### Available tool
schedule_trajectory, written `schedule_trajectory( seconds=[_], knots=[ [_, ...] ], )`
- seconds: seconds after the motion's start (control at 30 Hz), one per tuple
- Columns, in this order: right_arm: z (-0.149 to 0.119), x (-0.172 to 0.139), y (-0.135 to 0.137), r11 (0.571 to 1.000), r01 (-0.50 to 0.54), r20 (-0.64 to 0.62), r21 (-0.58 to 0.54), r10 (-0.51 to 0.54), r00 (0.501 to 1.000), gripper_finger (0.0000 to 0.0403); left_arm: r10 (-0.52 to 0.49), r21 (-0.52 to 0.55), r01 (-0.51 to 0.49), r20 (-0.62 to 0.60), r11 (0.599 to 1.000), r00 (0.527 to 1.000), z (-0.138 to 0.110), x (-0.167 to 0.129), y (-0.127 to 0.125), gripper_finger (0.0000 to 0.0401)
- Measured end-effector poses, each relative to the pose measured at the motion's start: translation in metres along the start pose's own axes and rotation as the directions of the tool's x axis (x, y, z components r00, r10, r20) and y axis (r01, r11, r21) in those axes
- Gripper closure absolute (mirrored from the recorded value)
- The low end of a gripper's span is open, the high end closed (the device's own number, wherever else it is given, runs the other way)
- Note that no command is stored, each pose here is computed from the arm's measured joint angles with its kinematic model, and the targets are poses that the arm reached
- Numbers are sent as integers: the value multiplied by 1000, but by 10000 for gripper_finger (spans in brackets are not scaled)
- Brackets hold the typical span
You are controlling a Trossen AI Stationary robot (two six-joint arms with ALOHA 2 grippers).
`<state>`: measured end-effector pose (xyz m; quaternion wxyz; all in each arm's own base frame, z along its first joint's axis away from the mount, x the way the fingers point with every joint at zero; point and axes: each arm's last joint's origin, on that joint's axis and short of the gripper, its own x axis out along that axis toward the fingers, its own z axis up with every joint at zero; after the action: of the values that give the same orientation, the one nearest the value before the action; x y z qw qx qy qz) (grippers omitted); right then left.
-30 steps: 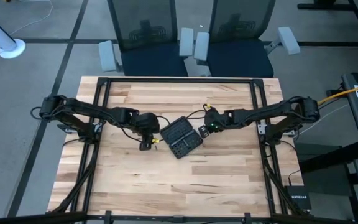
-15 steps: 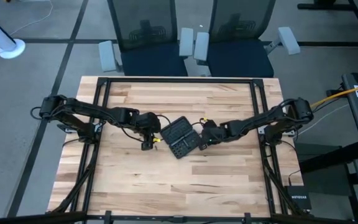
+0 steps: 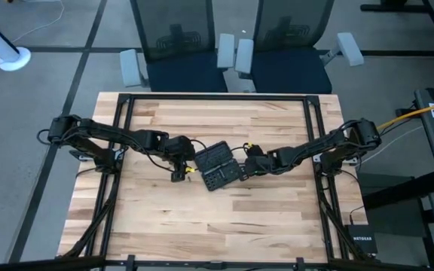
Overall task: Prefit tool cases
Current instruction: Adjust the black prefit tool case
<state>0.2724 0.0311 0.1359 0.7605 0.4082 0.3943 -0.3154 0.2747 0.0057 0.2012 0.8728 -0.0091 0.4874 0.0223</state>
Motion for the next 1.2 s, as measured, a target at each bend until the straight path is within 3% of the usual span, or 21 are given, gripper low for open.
schedule_trajectory(
  seconds=[0.5,1.2],
  knots=[
    [0,2,5,998,-59,-25,36,60,998,403,-6,-2,6,49,1000,999,5,0,-2,246],
    [-5,-1,20,974,-201,-44,106,207,977,403,-92,62,86,100,994,991,7,-3,-41,246]
  ],
)
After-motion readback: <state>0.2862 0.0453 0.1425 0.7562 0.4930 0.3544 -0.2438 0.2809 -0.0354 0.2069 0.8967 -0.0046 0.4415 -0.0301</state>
